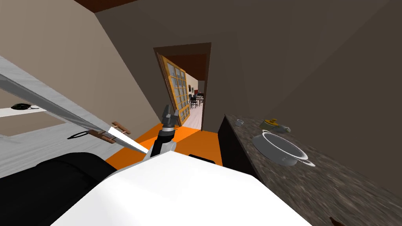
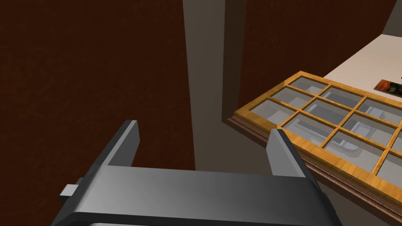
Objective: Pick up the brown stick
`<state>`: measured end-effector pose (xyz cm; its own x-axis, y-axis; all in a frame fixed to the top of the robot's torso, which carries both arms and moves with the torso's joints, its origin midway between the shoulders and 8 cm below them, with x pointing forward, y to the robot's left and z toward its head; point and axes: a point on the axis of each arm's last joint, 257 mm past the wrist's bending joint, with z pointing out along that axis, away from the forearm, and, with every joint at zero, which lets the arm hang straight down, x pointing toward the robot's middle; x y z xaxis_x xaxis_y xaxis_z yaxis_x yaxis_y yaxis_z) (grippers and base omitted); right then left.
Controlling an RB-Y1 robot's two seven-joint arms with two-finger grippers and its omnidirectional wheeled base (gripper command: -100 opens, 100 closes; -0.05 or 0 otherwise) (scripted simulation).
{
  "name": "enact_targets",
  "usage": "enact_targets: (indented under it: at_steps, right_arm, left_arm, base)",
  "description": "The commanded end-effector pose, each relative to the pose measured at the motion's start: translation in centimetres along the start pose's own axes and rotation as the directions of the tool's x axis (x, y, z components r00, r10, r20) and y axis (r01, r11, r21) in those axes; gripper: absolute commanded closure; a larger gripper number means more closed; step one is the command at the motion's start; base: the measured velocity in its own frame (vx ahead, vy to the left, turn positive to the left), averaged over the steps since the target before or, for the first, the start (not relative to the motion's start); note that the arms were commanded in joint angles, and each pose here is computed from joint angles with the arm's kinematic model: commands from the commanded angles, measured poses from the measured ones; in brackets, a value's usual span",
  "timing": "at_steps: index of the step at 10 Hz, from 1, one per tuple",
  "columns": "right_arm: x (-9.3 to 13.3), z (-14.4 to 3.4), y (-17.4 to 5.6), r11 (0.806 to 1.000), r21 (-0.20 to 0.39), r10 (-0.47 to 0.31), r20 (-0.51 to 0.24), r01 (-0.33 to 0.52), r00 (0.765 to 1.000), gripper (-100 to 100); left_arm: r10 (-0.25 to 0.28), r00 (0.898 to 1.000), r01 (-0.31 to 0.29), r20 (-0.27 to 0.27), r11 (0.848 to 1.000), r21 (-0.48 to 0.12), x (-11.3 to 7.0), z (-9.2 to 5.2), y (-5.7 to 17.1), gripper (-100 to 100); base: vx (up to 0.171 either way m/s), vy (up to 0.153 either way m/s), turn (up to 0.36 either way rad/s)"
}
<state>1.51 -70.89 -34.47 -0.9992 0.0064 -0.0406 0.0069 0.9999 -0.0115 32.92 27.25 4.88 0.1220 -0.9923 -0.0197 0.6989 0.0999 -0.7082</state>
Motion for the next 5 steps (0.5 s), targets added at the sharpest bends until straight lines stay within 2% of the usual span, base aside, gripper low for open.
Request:
enact_targets:
  at_steps: [1,2,3,4,5]
  right_arm:
    - [-0.43,-0.31,0.22,0.998,-0.001,-0.062,0.004,0.062,0.998,100]
    - [-0.67,-0.56,0.44,0.995,-0.003,-0.098,0.004,0.098,0.995,100]
    - [-0.67,-0.56,0.44,0.993,-0.003,-0.117,0.004,0.117,0.993,100]
    - [-0.91,-0.78,0.68,0.987,-0.005,-0.162,0.005,0.162,0.987,100]
    - [-0.91,-0.78,0.68,0.986,-0.005,-0.169,0.005,0.169,0.986,100]
  left_arm:
    - [0.0,1.0,0.0,0.0,1.0,0.0,0.0,0.0,0.0,0]
    - [0.0,1.0,0.0,0.0,1.0,0.0,0.0,0.0,0.0,0]
    - [0.0,1.0,0.0,0.0,1.0,0.0,0.0,0.0,0.0,0]
    - [0.0,1.0,0.0,0.0,1.0,0.0,0.0,0.0,0.0,0]
    - [0.0,1.0,0.0,0.0,1.0,0.0,0.0,0.0,0.0,0]
  base:
    - [0.264,-0.047,-0.414]
    - [0.301,-0.061,-0.42]
    - [0.235,-0.025,-0.256]
    - [0.222,-0.025,-0.438]
    - [0.143,-0.003,-0.191]
